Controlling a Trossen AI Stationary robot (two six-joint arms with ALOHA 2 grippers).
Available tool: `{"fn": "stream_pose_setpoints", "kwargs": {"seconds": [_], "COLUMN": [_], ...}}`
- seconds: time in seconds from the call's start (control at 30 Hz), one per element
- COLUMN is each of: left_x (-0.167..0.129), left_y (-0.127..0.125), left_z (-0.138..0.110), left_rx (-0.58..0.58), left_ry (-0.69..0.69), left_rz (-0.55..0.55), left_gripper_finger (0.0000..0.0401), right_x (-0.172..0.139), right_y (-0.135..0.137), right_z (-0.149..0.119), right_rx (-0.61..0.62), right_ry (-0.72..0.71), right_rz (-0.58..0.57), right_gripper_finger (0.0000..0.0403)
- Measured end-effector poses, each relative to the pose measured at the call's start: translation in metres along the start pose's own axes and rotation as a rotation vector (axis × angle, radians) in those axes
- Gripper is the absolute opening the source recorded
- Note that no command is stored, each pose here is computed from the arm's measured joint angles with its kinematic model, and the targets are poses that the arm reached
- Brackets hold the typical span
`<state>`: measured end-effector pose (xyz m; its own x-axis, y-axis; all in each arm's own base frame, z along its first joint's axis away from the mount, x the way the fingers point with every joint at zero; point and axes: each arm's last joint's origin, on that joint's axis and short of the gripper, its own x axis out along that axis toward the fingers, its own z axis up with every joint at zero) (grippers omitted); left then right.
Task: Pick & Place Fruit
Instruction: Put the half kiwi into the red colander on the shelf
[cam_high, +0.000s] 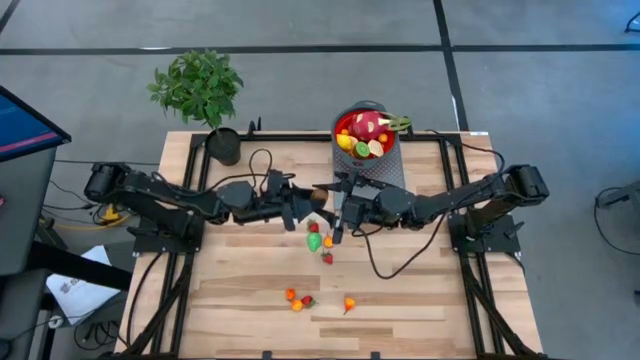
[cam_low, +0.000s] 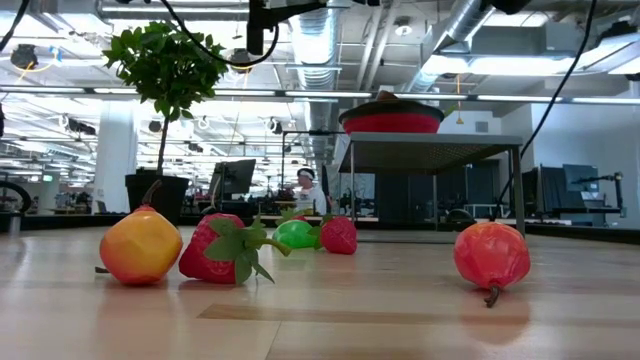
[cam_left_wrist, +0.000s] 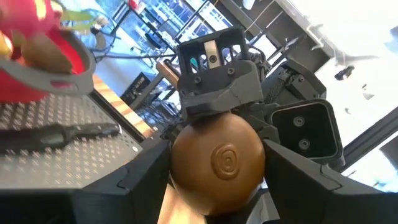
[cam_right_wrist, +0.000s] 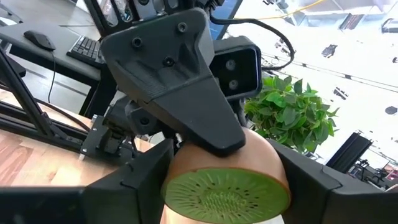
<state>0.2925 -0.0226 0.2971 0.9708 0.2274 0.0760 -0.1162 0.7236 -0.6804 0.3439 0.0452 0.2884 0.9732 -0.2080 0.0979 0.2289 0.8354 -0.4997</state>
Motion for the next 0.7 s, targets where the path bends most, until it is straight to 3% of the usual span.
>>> {"fn": "stream_pose_setpoints", "kwargs": {"seconds": [0.27,0.57,0.7], "left_x": [-0.014,-0.043,-0.047], "left_y": [-0.006,-0.023,-0.024], "left_z": [0.031,0.067,0.070], "left_rx": [0.107,0.256,0.307], "left_ry": [-0.104,-0.234,-0.246], "left_rz": [-0.021,-0.078,-0.078], "left_gripper_finger": [0.0236,0.0237,0.0237], "right_x": [-0.002,0.000,-0.003], "right_y": [0.001,-0.010,-0.030], "right_z": [-0.001,-0.010,-0.009], "right_rx": [-0.031,-0.176,-0.168], "right_ry": [0.023,0.168,0.218], "right_rz": [0.022,-0.145,-0.196], "right_gripper_finger": [0.0223,0.0227,0.0223]}}
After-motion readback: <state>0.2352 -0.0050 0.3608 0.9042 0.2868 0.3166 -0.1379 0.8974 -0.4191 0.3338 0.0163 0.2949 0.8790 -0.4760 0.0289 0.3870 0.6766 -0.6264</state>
